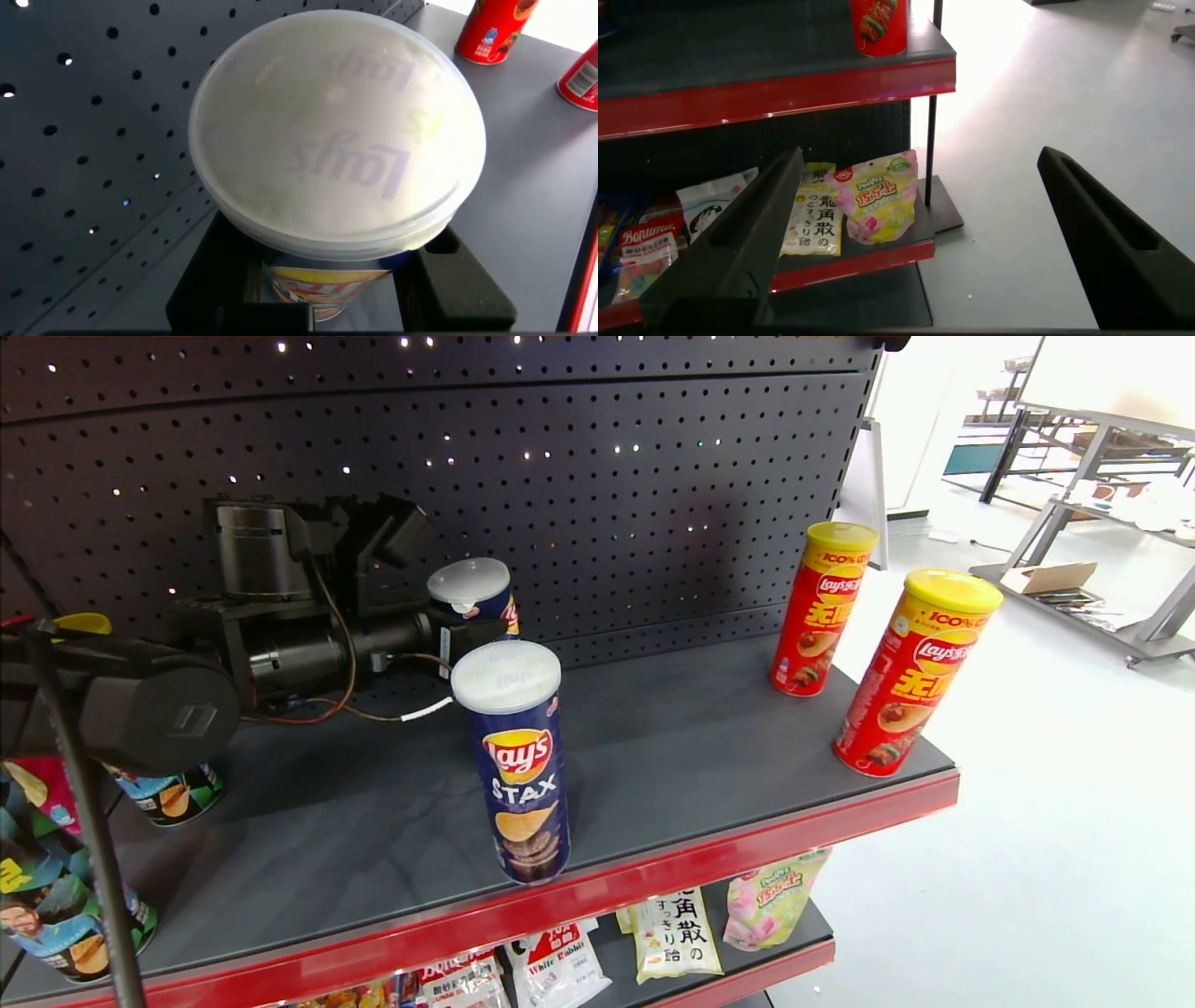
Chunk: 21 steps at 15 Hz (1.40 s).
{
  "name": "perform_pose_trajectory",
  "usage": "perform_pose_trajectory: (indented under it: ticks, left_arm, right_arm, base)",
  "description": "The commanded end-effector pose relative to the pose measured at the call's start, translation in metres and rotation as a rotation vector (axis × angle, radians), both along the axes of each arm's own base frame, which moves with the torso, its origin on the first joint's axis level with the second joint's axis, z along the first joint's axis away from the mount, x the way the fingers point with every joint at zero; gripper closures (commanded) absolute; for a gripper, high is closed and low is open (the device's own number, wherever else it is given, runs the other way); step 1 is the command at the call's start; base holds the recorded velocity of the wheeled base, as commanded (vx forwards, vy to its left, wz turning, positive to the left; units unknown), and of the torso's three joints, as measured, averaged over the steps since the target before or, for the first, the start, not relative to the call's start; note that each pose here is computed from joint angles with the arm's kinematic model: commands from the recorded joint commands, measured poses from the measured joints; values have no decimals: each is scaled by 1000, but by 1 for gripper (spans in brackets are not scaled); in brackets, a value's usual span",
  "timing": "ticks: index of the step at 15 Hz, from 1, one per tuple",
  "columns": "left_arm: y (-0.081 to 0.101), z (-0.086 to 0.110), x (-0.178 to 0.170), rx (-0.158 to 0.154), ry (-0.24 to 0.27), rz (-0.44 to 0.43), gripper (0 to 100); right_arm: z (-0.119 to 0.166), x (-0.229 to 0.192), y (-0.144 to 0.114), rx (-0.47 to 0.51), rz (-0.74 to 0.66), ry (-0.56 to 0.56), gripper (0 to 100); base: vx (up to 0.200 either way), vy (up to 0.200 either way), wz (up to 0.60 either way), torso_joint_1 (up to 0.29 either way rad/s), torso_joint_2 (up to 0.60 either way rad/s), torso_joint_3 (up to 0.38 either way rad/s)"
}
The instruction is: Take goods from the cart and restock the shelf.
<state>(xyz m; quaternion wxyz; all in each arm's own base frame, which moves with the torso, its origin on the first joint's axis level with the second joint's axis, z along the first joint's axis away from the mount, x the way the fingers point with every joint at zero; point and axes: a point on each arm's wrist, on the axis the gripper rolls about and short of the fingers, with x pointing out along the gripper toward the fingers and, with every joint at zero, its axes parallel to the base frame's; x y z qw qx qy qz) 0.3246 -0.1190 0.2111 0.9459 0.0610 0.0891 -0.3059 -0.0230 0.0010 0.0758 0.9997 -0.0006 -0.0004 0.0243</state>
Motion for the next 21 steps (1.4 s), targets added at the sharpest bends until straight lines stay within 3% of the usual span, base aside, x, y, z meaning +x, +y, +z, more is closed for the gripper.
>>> perform_pose_trajectory:
  ticks: [1, 8, 9, 16, 21]
  left_arm:
    - [-1, -4, 2, 1, 12, 0, 100]
    - [-1, -7, 2, 3, 25, -11, 100]
    - [-1, -7, 2, 3, 25, -11, 0]
    - [2, -6, -2, 4, 23, 0, 0]
    - [27, 3, -36, 3, 16, 46, 0]
  right_arm:
    - [0, 0, 0, 0, 1, 1, 0]
    - [0, 0, 0, 0, 1, 1, 0]
    - [0, 0, 0, 0, 1, 2, 0]
    - [0, 0, 0, 0, 1, 2, 0]
    - [0, 0, 0, 0, 1, 1, 0]
  base:
    - [0, 0, 0, 0, 0, 0]
    - [0, 0, 0, 0, 0, 0]
    - [0, 0, 0, 0, 0, 0]
    - [0, 0, 0, 0, 0, 0]
    - [0, 0, 0, 0, 0, 0]
